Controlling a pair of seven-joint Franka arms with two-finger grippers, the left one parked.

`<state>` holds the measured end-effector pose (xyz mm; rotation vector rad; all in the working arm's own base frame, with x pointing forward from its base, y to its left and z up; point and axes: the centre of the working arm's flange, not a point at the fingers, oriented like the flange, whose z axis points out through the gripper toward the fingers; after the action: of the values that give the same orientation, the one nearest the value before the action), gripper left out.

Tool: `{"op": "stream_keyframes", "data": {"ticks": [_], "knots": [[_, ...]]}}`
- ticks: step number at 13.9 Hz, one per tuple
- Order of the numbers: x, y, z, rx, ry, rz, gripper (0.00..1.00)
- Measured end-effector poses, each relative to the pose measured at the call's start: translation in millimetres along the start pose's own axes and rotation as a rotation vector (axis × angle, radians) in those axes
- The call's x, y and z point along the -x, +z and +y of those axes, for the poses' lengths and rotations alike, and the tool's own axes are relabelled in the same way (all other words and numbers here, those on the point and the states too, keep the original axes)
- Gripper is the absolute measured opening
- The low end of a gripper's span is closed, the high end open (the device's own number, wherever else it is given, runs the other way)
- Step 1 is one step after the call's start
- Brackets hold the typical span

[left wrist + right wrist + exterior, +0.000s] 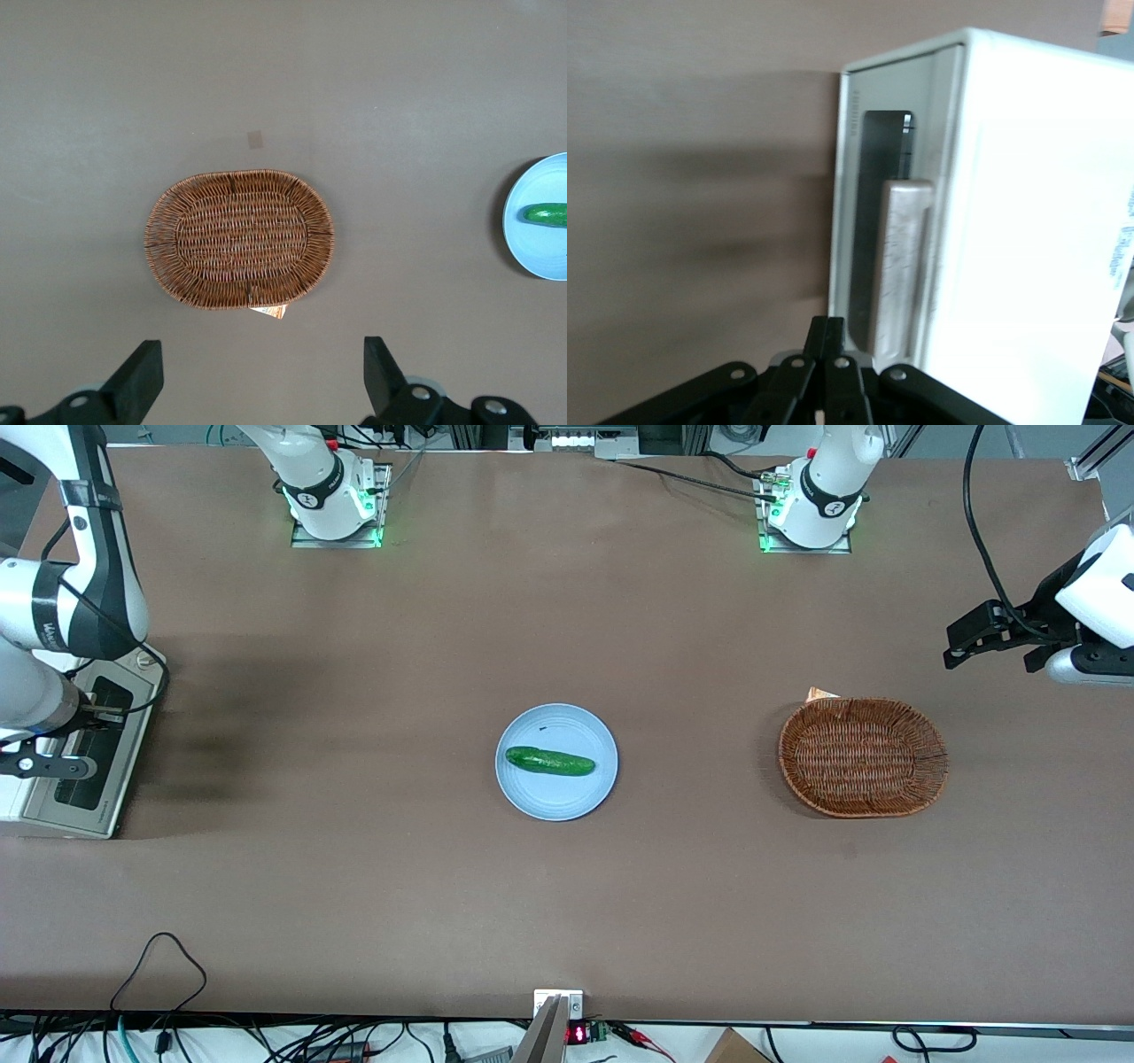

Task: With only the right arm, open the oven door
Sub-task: 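Close the right gripper and move it to the oven door handle, then pull the oven door handle down and outward with the right gripper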

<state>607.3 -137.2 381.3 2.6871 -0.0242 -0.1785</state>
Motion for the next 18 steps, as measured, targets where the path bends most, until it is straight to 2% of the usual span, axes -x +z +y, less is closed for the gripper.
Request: {"op": "stream_keyframes", "data": {"ticks": [4, 7, 13, 18], "knots": [[2.7, 37.1, 24.5, 0.018, 0.027, 0.031, 0.01], [3.8, 40.3, 31.2, 0.037, 0.025, 0.032, 0.01], [5.1, 46.4, 34.2, 0.043, 0.041, 0.025, 0.01], [4.3, 50.4, 30.1, 0.049, 0.076, 0.034, 0.01]]}}
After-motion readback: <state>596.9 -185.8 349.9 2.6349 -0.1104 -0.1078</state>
